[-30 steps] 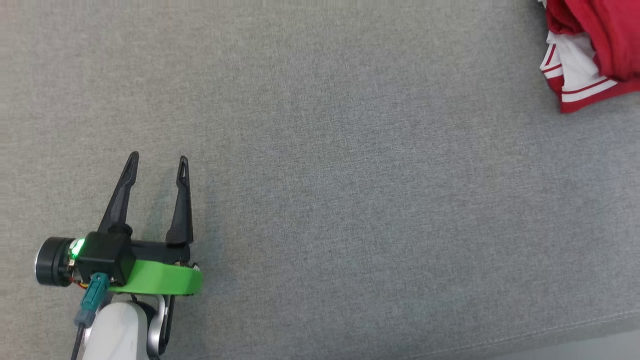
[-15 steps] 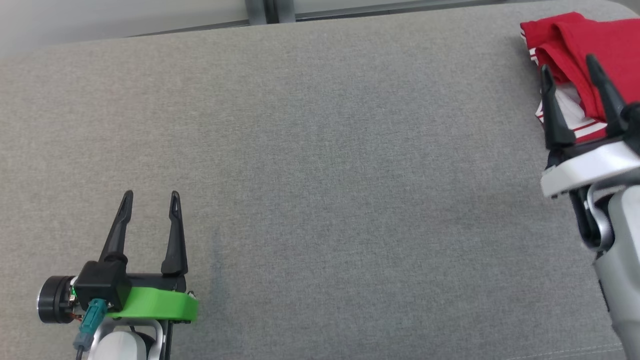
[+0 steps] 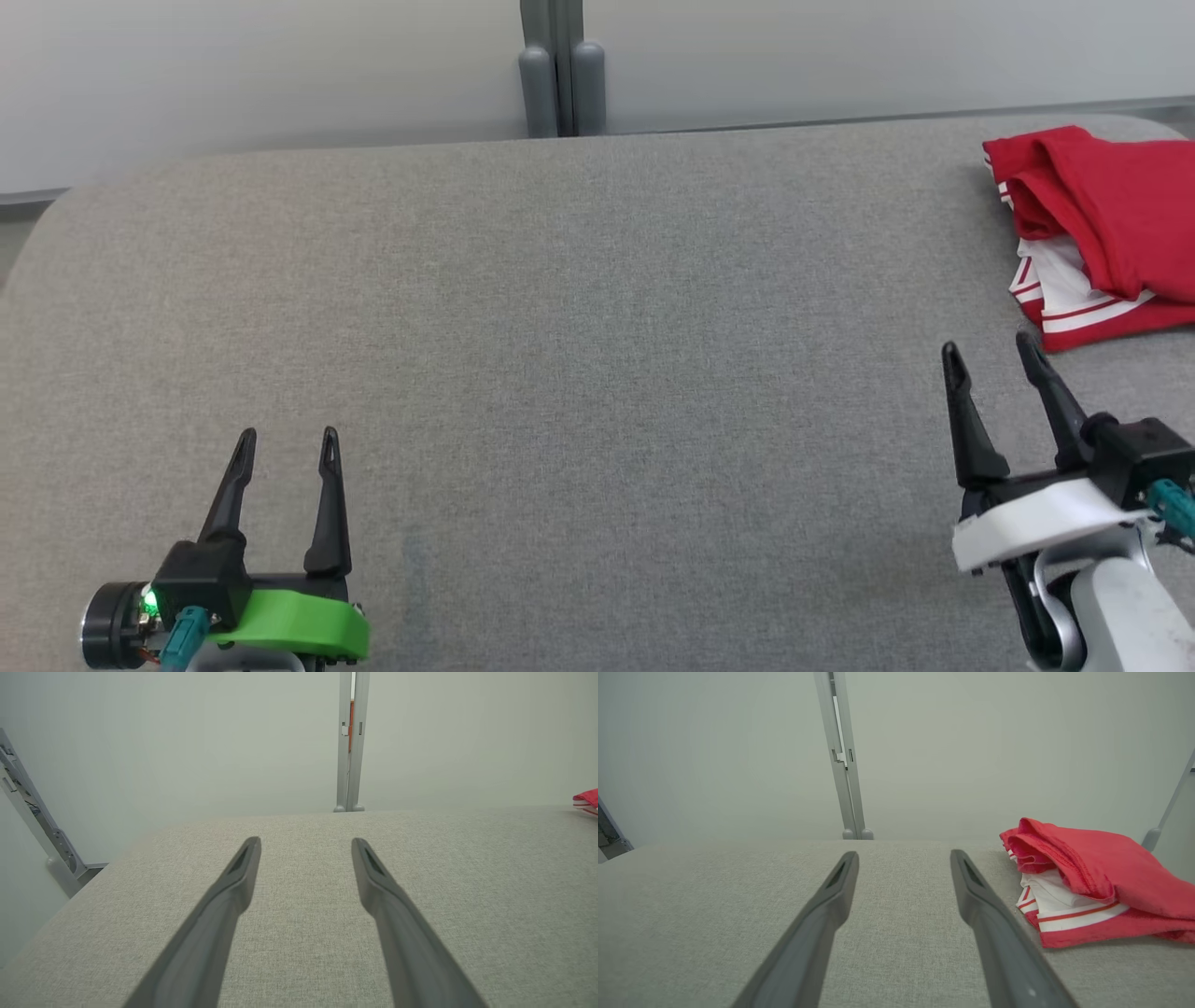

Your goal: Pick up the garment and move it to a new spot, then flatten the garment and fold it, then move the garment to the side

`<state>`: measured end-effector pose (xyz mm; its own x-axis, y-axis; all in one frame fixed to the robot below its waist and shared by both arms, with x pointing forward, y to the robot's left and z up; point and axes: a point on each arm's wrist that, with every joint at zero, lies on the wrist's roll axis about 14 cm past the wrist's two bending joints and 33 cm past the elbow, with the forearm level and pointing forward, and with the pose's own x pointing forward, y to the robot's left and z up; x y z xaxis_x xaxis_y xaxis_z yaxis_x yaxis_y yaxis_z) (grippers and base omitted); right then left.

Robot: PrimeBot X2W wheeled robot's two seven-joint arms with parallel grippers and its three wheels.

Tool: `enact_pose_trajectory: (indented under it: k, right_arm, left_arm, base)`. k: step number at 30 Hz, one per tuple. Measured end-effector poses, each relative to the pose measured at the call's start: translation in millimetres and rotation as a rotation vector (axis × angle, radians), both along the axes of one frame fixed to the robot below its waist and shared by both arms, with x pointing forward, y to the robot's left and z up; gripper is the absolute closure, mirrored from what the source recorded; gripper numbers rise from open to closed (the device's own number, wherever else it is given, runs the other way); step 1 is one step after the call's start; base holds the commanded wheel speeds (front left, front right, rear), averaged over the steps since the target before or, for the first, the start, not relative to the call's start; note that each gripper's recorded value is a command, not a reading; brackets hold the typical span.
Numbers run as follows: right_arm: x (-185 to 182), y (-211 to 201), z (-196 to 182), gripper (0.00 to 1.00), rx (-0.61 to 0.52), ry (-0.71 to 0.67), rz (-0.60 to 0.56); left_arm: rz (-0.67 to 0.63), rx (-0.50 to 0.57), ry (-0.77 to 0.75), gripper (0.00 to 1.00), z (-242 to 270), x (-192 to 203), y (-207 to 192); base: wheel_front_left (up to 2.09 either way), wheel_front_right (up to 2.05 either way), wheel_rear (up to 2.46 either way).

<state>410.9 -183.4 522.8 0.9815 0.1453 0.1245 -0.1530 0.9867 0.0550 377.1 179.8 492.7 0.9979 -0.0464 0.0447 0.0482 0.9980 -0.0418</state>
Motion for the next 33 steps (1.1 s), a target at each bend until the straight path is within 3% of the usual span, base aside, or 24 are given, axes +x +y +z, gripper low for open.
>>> enact_pose_trajectory:
  k: [13,33]
  right_arm:
    - [-41.6,7.3,-7.1,0.0,0.045,0.021,-0.003]
    - [-47.2,15.8,-2.7,0.0,0.062,0.007,0.014]
  left_arm:
    - [0.033,-0.002,0.005,0.0,-0.9,-27.8,10.8]
    - [0.043,-0.012,0.008,0.0,-2.0,-34.3,14.7]
  base:
    - [0.0,0.0,0.0]
    - [0.0,0.0,0.0]
